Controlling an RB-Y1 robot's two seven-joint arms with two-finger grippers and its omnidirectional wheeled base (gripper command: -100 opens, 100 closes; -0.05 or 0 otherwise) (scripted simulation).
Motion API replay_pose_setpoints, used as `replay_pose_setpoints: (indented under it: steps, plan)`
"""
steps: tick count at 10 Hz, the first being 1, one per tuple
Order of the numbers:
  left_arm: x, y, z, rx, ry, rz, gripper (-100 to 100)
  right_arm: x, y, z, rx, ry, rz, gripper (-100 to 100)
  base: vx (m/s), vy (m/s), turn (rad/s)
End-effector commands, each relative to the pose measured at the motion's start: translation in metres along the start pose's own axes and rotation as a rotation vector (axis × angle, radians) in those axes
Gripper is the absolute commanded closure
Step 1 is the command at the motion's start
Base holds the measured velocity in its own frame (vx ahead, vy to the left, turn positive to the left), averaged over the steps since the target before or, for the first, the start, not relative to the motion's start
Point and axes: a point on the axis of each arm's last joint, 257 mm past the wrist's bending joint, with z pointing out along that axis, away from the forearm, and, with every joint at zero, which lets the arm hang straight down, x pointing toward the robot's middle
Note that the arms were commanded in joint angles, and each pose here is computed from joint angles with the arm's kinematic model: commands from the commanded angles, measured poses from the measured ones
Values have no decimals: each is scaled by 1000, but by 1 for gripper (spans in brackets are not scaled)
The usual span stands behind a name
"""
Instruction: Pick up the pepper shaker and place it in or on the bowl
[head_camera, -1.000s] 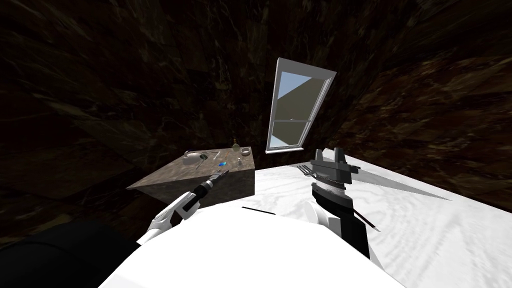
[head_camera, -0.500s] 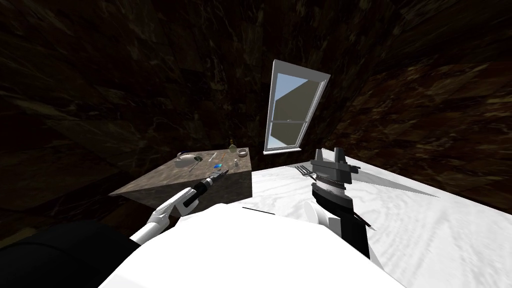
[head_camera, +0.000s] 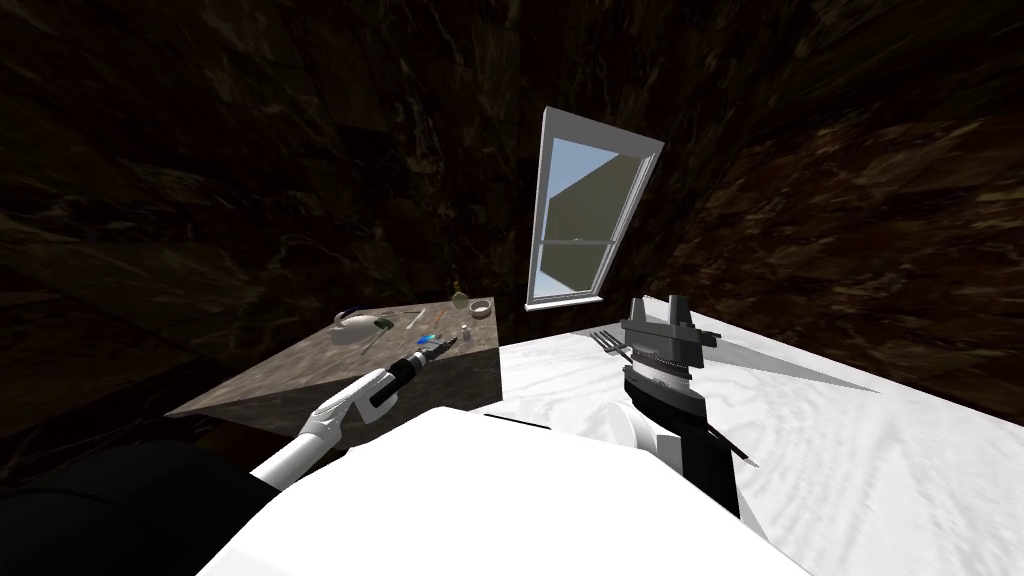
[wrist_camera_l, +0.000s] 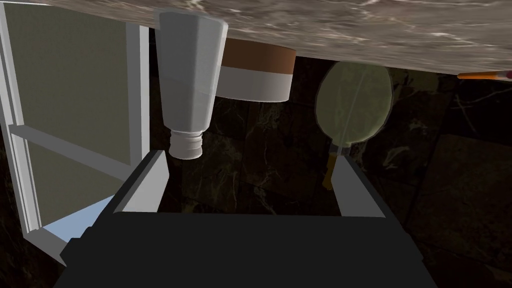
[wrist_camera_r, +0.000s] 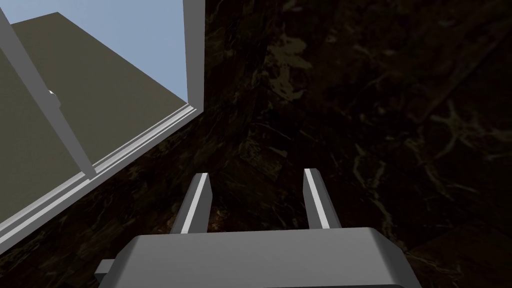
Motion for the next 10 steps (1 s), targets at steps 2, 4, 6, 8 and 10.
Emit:
replay_pose_setpoints:
  steps: [2,4,6,8,10]
  plan:
    - [0,0,0,0,0,0,100,0,0,0,0,0,0,0,3,0,0]
    - [0,0,0,0,0,0,100,0,0,0,0,0,0,0,0,0,0]
    - [0,0,0,0,0,0,100,0,0,0,0,0,0,0,0,0,0]
    - [-9,-5,3,9,-18,-25,-100,0,0,0,0,0,0,0,-48,-24,4]
    - [-18,-11,6,18,-37,-50,-100,0,0,0,0,0,0,0,-165,-106,7]
